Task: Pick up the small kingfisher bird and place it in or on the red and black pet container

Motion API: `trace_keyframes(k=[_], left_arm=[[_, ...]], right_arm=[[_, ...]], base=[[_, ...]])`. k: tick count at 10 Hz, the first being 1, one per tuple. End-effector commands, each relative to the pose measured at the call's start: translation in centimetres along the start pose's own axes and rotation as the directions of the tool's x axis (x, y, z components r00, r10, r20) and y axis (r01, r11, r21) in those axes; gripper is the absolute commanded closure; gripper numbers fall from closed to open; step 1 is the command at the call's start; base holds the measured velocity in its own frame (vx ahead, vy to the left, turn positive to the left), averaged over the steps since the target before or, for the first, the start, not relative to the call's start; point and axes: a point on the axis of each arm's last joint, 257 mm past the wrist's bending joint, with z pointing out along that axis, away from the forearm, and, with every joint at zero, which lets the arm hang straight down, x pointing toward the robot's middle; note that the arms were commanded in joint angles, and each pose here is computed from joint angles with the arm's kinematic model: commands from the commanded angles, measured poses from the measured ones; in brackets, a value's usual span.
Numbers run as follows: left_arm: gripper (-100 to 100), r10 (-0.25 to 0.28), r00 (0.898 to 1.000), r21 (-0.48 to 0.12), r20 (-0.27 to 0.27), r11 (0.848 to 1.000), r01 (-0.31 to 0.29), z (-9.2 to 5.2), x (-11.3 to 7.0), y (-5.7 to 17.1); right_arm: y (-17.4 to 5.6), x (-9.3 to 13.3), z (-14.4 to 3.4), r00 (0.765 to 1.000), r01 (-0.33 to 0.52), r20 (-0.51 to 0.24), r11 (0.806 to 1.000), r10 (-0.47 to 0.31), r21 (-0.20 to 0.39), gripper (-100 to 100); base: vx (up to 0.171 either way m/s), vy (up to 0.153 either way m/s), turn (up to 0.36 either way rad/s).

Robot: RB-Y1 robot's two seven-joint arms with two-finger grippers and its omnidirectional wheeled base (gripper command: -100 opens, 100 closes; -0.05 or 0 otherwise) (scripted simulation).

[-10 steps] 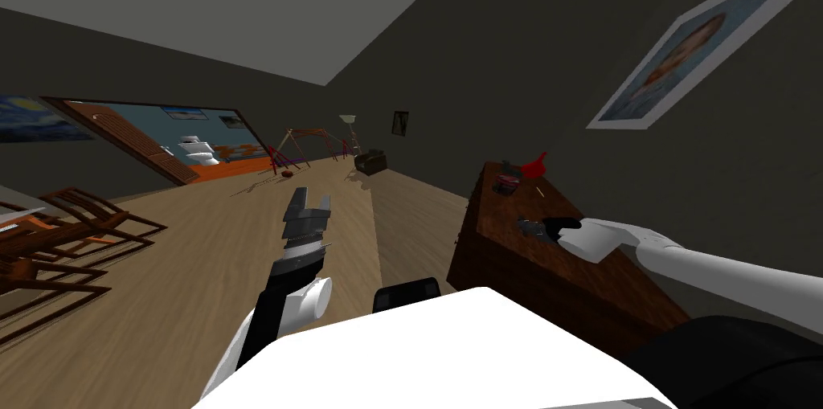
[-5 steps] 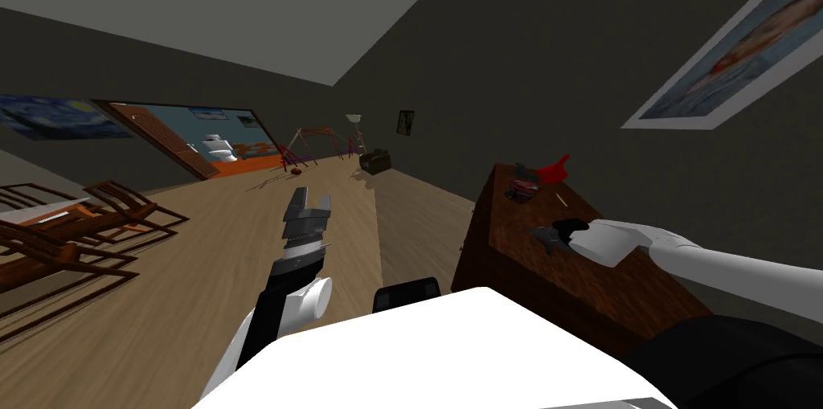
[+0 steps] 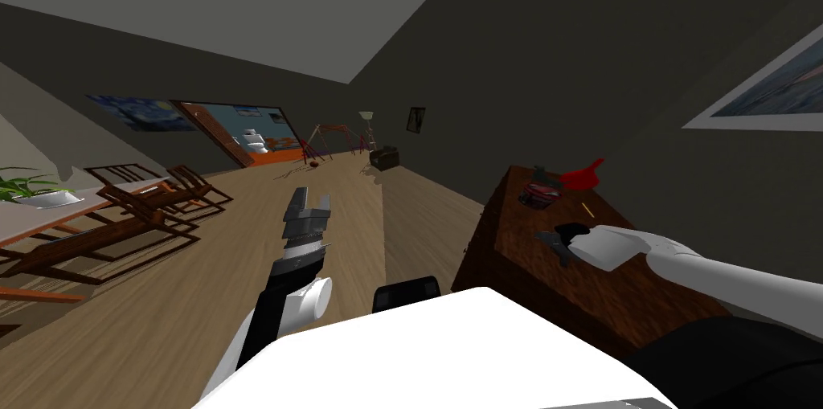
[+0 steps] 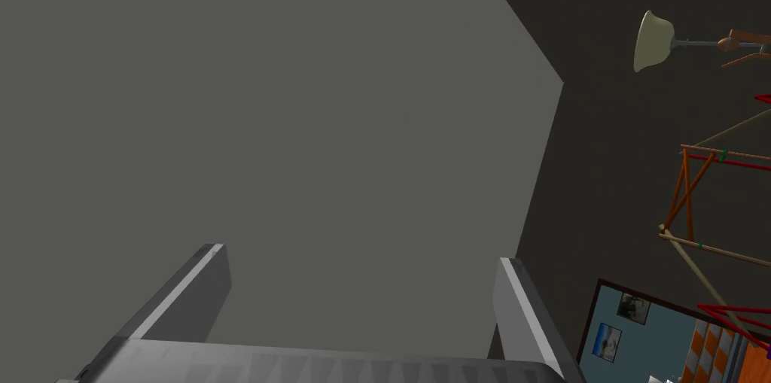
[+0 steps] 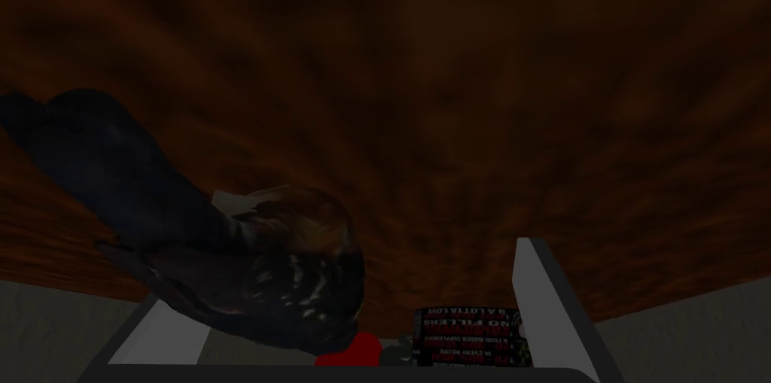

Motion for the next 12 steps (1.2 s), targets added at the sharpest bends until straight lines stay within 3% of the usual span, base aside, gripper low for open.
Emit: trace_keyframes(k=[1, 2, 6, 7, 8, 11, 12], left_arm=[[0, 0.0, 1.0, 0.0, 0.0, 1.0, 0.0, 0.0, 0.0, 0.0], [0, 0.0, 1.0, 0.0, 0.0, 1.0, 0.0, 0.0, 0.0, 0.0], [0, 0.0, 1.0, 0.0, 0.0, 1.0, 0.0, 0.0, 0.0, 0.0], [0, 0.0, 1.0, 0.0, 0.0, 1.0, 0.0, 0.0, 0.0, 0.0], [0, 0.0, 1.0, 0.0, 0.0, 1.0, 0.0, 0.0, 0.0, 0.0], [0, 0.0, 1.0, 0.0, 0.0, 1.0, 0.0, 0.0, 0.0, 0.0], [0, 0.0, 1.0, 0.0, 0.0, 1.0, 0.0, 0.0, 0.0, 0.0]], right_arm=[[0.0, 0.0, 0.0, 1.0, 0.0, 0.0, 1.0, 0.0, 0.0, -100], [-0.1, 0.0, 0.1, 1.0, -0.002, 0.0, 1.0, 0.002, 0.003, 100], [-0.2, 0.0, 0.1, 1.0, -0.001, 0.0, 1.0, 0.001, 0.005, 100], [-0.2, 0.0, 0.1, 1.0, -0.001, 0.0, 1.0, 0.001, 0.005, 0], [0.3, -0.2, -0.4, 1.0, 0.01, 0.001, 1.0, -0.01, -0.006, 100], [2.0, -0.7, -1.5, 0.998, 0.061, 0.003, 0.997, -0.061, -0.042, 100], [1.5, -0.7, -1.2, 0.999, 0.05, 0.003, 0.998, -0.05, -0.033, 100]], base=[[-0.057, -0.03, 0.07], [-0.01, -0.007, -0.027], [-0.002, -0.001, 0.001], [0.0, 0.0, 0.0], [0.045, 0.021, -0.182], [0.093, 0.053, -0.244], [0.04, 0.028, -0.048]])
